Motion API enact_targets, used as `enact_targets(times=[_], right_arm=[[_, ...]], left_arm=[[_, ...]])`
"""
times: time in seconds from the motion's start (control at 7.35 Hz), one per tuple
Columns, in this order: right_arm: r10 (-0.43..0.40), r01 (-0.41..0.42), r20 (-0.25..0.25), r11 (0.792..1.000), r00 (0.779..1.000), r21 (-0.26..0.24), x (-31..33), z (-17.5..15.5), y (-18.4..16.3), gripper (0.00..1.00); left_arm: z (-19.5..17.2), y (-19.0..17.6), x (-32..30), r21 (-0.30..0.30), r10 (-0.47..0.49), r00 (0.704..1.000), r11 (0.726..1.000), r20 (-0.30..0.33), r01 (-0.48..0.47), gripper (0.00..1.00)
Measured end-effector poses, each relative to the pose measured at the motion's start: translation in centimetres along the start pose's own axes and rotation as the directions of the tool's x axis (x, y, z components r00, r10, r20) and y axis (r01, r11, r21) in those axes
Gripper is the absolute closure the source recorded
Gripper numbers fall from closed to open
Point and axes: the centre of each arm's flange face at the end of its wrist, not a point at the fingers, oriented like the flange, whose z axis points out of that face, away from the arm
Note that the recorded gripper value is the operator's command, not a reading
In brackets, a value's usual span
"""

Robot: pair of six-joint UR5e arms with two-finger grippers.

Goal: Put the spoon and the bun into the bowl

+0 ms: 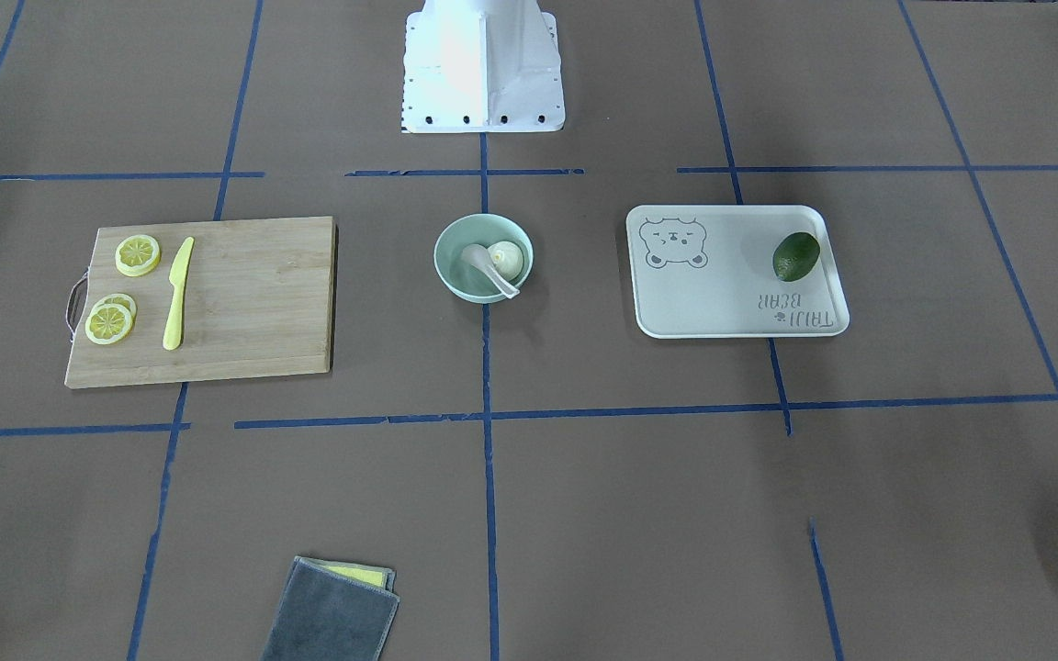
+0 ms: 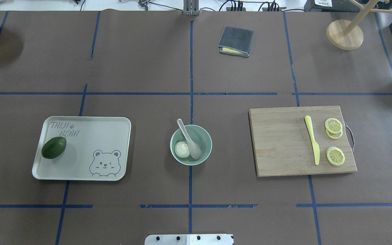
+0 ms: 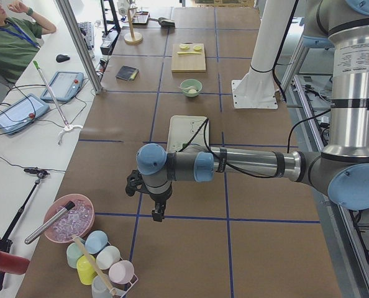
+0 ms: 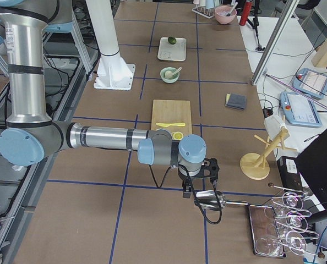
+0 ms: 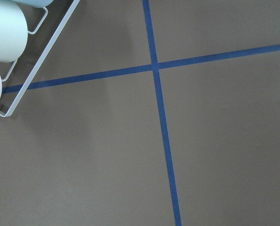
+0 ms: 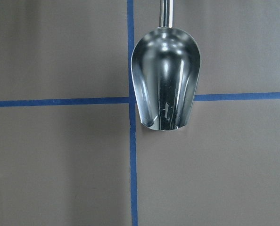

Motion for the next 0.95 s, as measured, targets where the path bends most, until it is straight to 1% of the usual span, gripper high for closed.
enact_targets(times=[0.95], right_arm=[[-0.004,0.004,0.002,1.000,1.000,0.004,-0.22,-0.20,-0.17,0.00]], left_arm=[[-0.19,-0.28,0.13,0.004,0.006,1.000,1.000,0.002,-0.006,0.00]])
